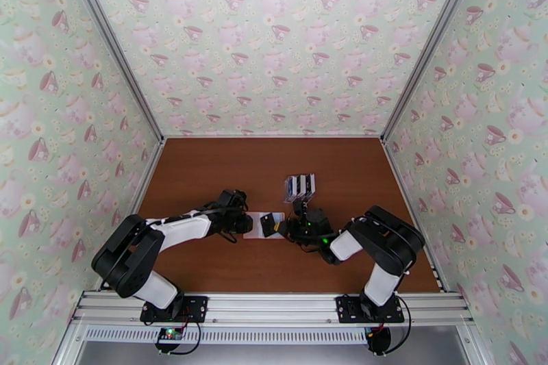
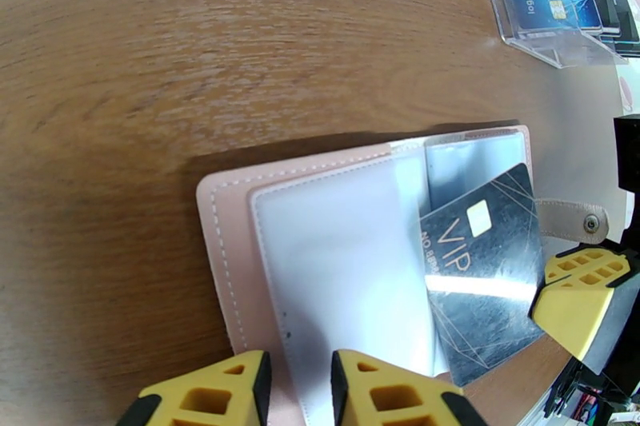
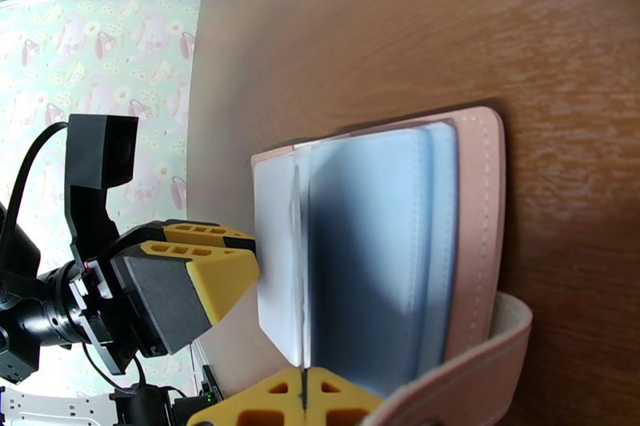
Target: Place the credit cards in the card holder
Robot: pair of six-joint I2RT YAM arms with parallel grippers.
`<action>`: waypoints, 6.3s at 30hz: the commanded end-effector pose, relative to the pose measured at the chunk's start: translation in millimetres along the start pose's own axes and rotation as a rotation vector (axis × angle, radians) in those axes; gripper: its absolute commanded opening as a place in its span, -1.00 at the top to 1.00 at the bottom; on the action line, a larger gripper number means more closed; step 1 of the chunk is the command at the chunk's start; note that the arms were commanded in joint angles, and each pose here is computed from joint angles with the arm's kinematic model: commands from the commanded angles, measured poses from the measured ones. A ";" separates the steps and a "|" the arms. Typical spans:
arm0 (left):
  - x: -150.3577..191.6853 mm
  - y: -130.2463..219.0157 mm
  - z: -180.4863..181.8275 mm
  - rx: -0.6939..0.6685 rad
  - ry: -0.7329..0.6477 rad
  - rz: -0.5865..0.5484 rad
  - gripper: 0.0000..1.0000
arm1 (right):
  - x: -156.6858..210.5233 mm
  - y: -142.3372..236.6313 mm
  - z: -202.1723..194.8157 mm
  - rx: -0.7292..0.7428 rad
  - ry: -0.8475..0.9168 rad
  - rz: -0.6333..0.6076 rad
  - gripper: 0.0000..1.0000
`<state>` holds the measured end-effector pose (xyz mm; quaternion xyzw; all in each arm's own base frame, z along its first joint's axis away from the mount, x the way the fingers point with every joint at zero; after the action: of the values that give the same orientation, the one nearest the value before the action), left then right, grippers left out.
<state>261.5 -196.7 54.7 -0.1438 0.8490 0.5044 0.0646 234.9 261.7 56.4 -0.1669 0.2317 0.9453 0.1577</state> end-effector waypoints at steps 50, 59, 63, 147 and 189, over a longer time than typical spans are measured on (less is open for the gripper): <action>52.2 -14.5 24.3 -0.079 0.064 0.139 0.45 | 6.8 -15.9 -28.9 0.097 0.007 0.013 0.93; 52.1 -14.8 24.4 -0.079 0.074 0.134 0.45 | 9.0 -12.4 -25.1 0.101 0.026 0.039 0.51; 51.0 -14.3 23.5 -0.079 0.075 0.130 0.45 | 5.3 -6.5 -20.1 0.137 0.051 0.045 0.34; 41.6 -20.1 14.7 -0.034 0.062 0.110 0.86 | -18.9 -41.8 31.9 0.625 0.461 0.345 0.23; 39.4 -22.5 25.1 -0.056 0.068 0.111 0.90 | -18.4 -50.4 33.6 0.617 0.468 0.371 0.24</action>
<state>248.9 -213.9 48.8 -0.1369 0.8730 0.4664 0.0407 262.8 307.0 69.9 -0.2722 0.5731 0.7726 -0.0240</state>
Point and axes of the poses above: each hand's point on the last joint's axis, 136 mm out from that joint toward the fingers, its own y axis back along the fingers, its own z axis along the line the jaws close on, x = y × z, the point moved 4 cm from there along y, back along the fingers, and after that the axes turned 11 degrees about y, right-handed, at the moved point
